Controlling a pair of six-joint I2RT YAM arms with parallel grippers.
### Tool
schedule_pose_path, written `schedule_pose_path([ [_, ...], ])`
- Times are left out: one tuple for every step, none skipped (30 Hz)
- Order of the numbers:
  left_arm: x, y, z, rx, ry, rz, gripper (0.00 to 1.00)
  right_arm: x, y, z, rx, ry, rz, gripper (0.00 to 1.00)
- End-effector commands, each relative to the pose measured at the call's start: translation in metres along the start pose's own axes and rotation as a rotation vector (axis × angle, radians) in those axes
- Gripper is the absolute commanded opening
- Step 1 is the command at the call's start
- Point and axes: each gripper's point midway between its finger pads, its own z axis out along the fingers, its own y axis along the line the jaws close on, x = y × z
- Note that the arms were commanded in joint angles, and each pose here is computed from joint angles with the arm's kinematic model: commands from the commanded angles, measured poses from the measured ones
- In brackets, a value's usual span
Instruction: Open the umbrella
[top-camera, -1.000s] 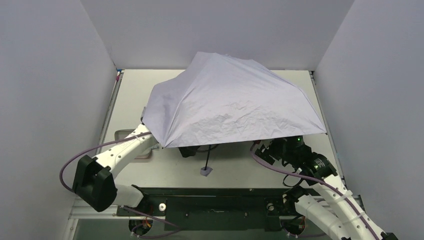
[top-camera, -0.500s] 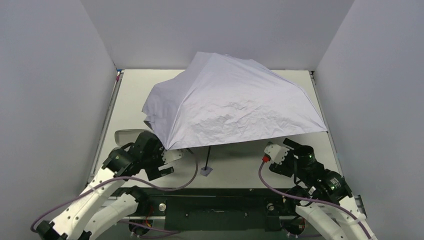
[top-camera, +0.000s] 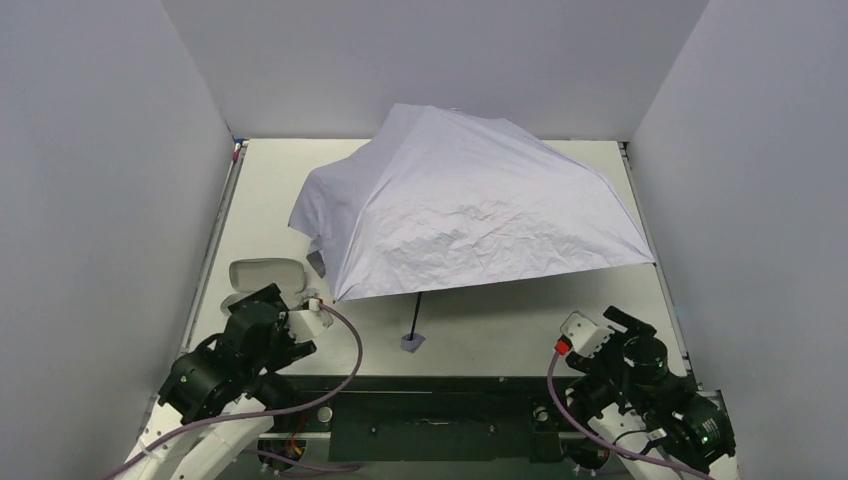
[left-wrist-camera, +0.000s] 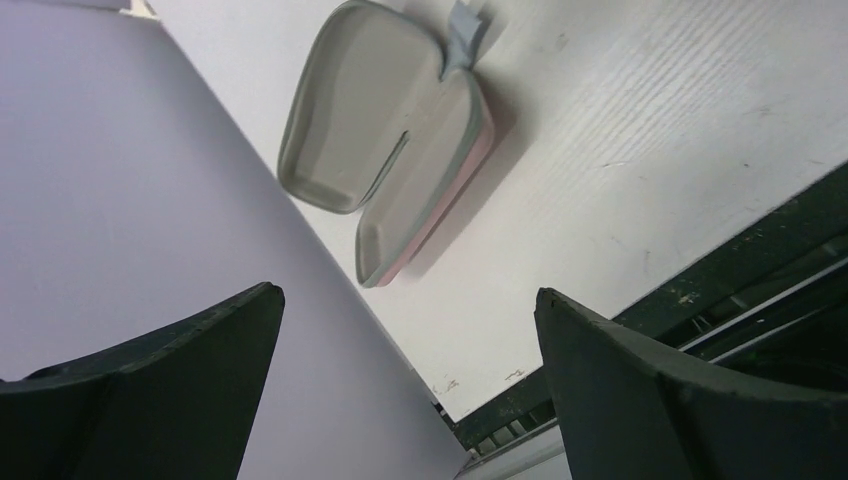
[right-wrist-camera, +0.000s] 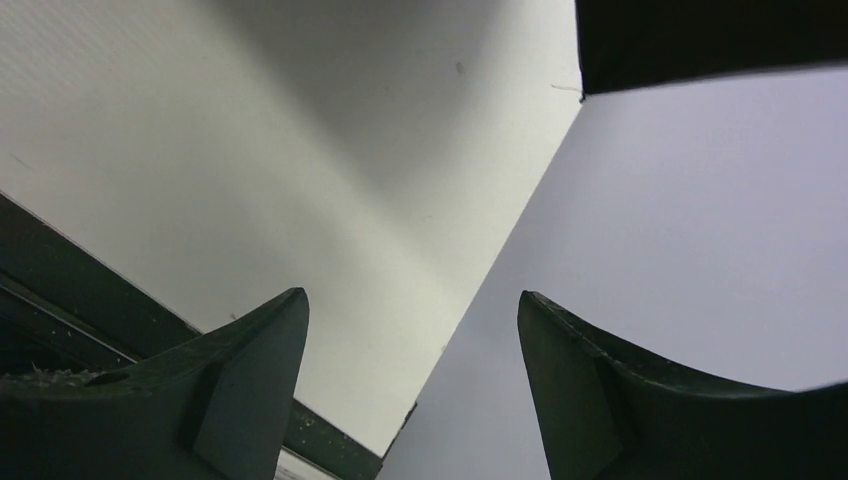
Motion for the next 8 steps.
schedule_pose_path([
  [0.009,0.02,-0.01,-0.138,0.018,-0.069,0.97,0.013,-0.012,-0.018,0.102,0.033,0.057,0.72],
  [0.01,0.023,-0.011,-0.159,0.02,-0.089,0.97,0.014,-0.013,-0.019,0.114,0.033,0.064,0.72],
  [0.01,0.025,-0.011,-0.176,0.016,-0.103,0.97,0.015,-0.014,-0.021,0.137,0.03,0.078,0.73],
  [0.01,0.028,-0.012,-0.193,0.018,-0.122,0.97,0.017,-0.015,-0.022,0.149,0.036,0.089,0.73],
  [0.009,0.03,-0.013,-0.204,0.011,-0.133,0.97,0.018,-0.015,-0.024,0.16,0.033,0.095,0.73],
  [0.009,0.032,-0.014,-0.217,0.013,-0.146,0.97,0.019,-0.016,-0.026,0.171,0.041,0.103,0.73],
  [0.007,0.034,-0.014,-0.226,0.006,-0.153,0.97,0.019,-0.016,-0.026,0.176,0.044,0.107,0.73],
  [0.008,0.036,-0.015,-0.236,0.008,-0.158,0.97,0.02,-0.017,-0.028,0.186,0.052,0.114,0.73],
])
